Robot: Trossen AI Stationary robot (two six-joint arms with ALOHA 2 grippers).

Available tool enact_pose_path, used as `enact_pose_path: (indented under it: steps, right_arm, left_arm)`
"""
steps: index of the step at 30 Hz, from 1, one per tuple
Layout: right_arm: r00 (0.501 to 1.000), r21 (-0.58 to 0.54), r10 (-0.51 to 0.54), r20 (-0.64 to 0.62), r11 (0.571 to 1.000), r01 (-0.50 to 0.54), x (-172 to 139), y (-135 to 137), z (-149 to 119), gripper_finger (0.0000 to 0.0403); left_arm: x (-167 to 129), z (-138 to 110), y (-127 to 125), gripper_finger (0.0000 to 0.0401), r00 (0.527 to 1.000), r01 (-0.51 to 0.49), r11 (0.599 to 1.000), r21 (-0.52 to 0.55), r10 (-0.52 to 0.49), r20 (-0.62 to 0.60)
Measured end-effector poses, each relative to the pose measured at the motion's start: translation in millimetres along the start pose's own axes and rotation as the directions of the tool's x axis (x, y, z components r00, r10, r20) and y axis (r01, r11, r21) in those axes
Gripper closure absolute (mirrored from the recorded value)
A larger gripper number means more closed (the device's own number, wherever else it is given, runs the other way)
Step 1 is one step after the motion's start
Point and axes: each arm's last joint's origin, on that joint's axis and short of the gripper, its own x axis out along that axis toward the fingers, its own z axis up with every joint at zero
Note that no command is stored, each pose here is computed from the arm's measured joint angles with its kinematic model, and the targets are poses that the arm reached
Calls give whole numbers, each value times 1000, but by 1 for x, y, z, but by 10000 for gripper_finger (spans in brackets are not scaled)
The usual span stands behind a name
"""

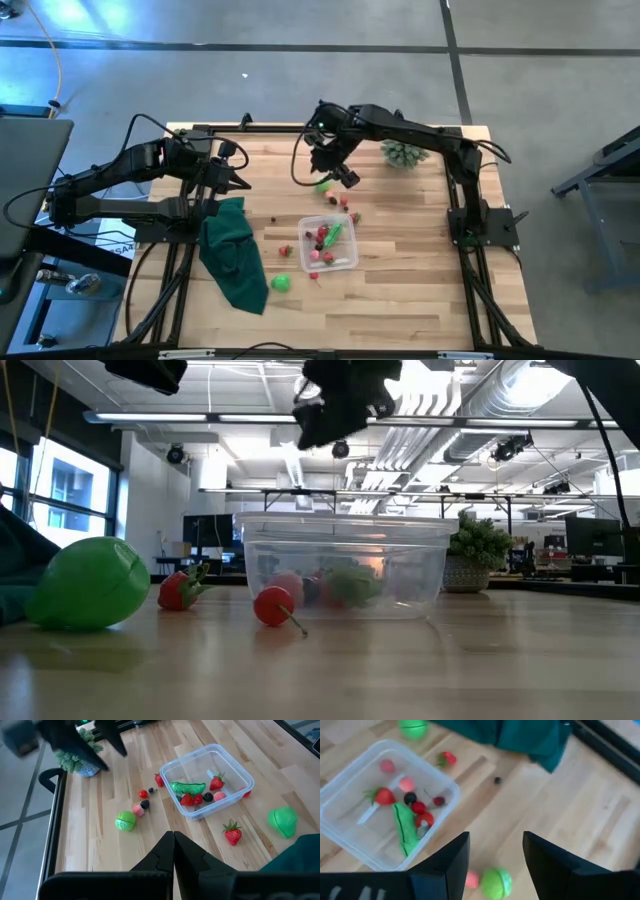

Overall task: Pick and placing Produce into tupperware
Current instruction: Put the green cabbage into the transparent bin

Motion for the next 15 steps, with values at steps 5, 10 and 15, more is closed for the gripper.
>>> enact_pose_path:
  steps: [5,10,15]
  right_arm:
    - [1000,60,3,-4,998,-3,18,-12,-51,226]
    - [994,117,17,108,993,-30,23,-20,-96,226]
    - [989,177,5,149,984,-32,28,-20,-129,226]
  left_arm:
    - [0,0,0,400,1000,0,1000,0,0,0]
    - [0,0,0,400,1000,0,1000,0,0,0]
    - [0,0,0,400,1000,0,1000,0,0,0]
